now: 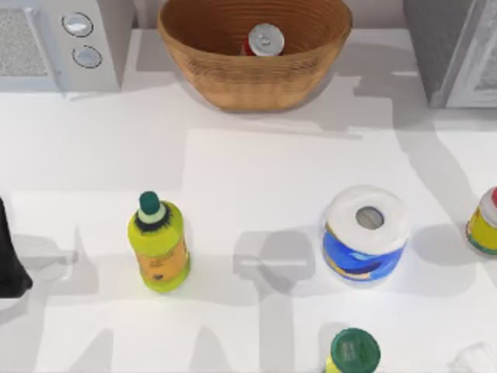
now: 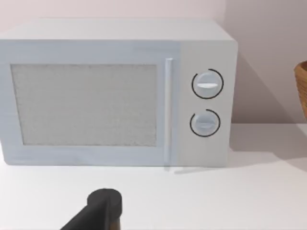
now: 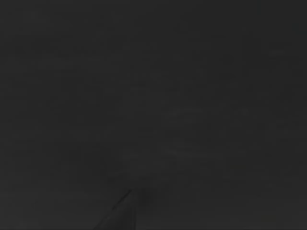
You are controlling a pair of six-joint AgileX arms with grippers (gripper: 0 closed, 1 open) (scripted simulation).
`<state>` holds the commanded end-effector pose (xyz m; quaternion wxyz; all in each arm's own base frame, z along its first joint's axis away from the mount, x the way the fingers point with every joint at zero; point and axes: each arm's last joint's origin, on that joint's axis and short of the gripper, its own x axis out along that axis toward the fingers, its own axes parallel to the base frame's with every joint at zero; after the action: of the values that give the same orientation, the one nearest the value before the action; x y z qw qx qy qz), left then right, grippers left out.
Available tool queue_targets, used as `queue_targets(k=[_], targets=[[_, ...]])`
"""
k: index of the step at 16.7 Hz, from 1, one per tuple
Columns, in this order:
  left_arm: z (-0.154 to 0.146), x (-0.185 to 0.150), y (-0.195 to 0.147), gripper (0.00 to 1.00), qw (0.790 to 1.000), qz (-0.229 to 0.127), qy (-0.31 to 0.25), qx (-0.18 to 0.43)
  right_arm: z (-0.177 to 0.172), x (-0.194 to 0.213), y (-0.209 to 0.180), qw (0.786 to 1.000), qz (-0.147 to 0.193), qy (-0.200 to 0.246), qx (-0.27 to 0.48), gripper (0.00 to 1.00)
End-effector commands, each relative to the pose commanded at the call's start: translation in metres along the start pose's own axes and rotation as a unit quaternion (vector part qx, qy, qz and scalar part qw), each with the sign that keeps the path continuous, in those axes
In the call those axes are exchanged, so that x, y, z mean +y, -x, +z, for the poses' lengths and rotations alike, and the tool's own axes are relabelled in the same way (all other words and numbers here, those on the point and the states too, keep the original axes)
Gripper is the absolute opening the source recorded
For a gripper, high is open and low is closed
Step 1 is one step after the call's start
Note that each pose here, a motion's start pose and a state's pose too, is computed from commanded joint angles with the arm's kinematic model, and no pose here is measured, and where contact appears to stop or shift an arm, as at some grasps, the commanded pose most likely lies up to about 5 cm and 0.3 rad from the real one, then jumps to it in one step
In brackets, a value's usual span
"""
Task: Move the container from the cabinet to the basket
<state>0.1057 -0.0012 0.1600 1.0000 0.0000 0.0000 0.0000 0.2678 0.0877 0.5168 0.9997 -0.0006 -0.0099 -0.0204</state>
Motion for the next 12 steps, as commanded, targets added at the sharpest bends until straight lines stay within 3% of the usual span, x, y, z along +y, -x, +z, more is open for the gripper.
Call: queue_targets(k=[7,12], targets=[[0.0,0.0,0.0,1.0,1.0,0.0,0.0,0.0,-0.001,-0.003,0.01,1.0,0.004,0.0,-0.003,1.0],[0.0,0.0,0.0,1.0,1.0,0.0,0.0,0.0,-0.03,-0.026,0.042,1.0,0.009,0.003,0.003,1.0]])
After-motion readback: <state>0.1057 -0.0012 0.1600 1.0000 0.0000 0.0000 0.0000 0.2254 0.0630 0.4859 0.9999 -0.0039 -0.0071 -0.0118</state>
